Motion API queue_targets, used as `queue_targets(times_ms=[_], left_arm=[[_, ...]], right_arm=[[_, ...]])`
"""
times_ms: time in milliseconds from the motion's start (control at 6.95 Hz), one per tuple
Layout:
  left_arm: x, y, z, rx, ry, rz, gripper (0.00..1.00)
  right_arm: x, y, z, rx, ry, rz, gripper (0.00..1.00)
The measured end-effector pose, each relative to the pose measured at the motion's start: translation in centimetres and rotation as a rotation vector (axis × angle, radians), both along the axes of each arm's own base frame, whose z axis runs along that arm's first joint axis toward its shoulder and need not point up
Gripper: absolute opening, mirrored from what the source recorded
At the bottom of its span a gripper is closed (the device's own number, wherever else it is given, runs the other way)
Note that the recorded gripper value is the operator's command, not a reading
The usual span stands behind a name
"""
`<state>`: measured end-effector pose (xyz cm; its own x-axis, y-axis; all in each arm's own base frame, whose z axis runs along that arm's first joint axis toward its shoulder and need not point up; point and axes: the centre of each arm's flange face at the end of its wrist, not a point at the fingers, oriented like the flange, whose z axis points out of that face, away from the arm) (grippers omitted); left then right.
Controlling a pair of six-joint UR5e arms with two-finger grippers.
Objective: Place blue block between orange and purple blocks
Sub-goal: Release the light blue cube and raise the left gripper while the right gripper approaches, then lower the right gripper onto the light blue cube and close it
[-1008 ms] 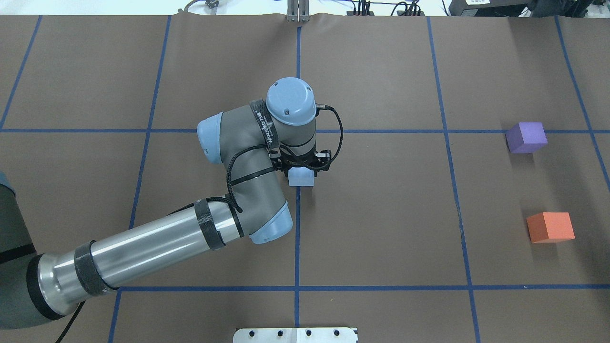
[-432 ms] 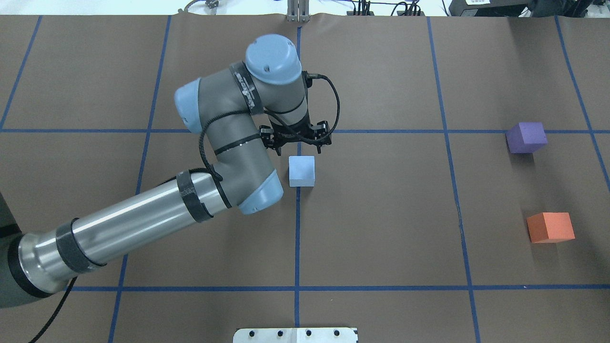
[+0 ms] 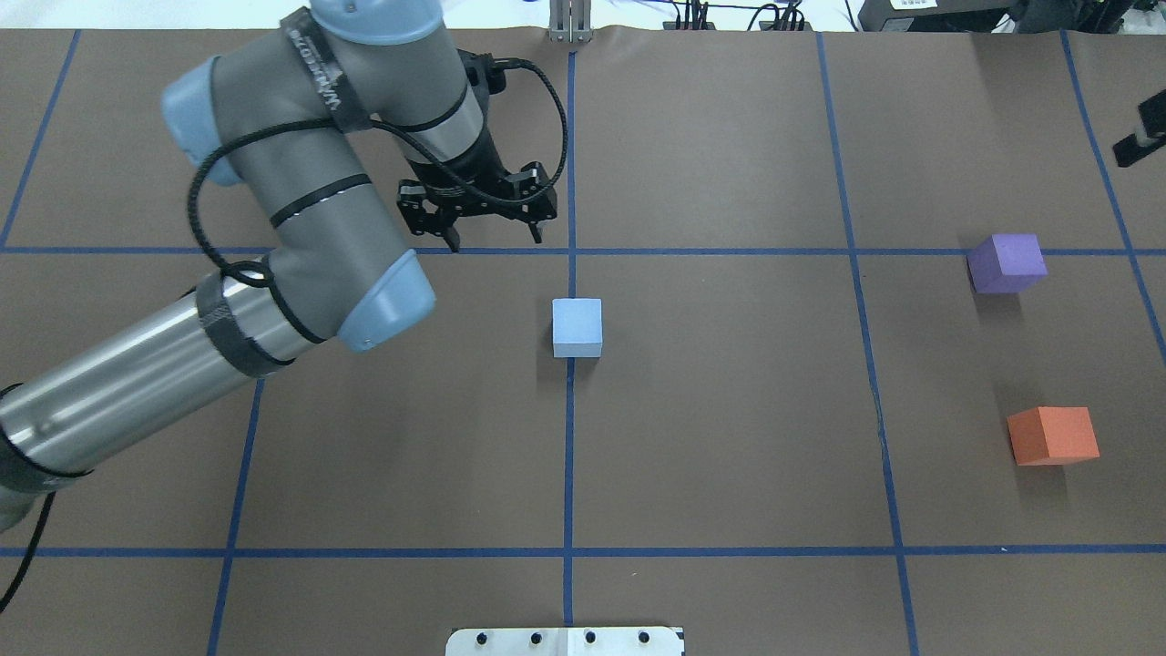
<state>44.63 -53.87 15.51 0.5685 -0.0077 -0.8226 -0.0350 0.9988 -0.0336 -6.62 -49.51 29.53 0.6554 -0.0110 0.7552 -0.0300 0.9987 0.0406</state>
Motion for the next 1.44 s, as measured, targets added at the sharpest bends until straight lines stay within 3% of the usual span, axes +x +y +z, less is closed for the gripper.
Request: queue_targets(times_ms=[432,576,1008,1439], left_arm=[[-13.4,2.5,10.2,0.124,-0.083,0.045,1.00],[-17.4,3.1,13.5,0.154,-0.110,0.052,1.00],[-26.2,3.4,21.0,0.236,-0.180,0.097,1.00],[-28.1,3.4,22.5,0.252,-0.195,0.106,1.00]], right_arm=[[-19.9,1.5,-13.6,-0.051,0.076,0.008,1.00],[-26.6,1.5,-16.3,-0.040,0.060,0.010,1.00],[-40.3,1.8,-15.1,0.051,0.061,-0.013,1.00],[-49.5,1.5,-14.3,0.038,0.040,-0.001,1.00]])
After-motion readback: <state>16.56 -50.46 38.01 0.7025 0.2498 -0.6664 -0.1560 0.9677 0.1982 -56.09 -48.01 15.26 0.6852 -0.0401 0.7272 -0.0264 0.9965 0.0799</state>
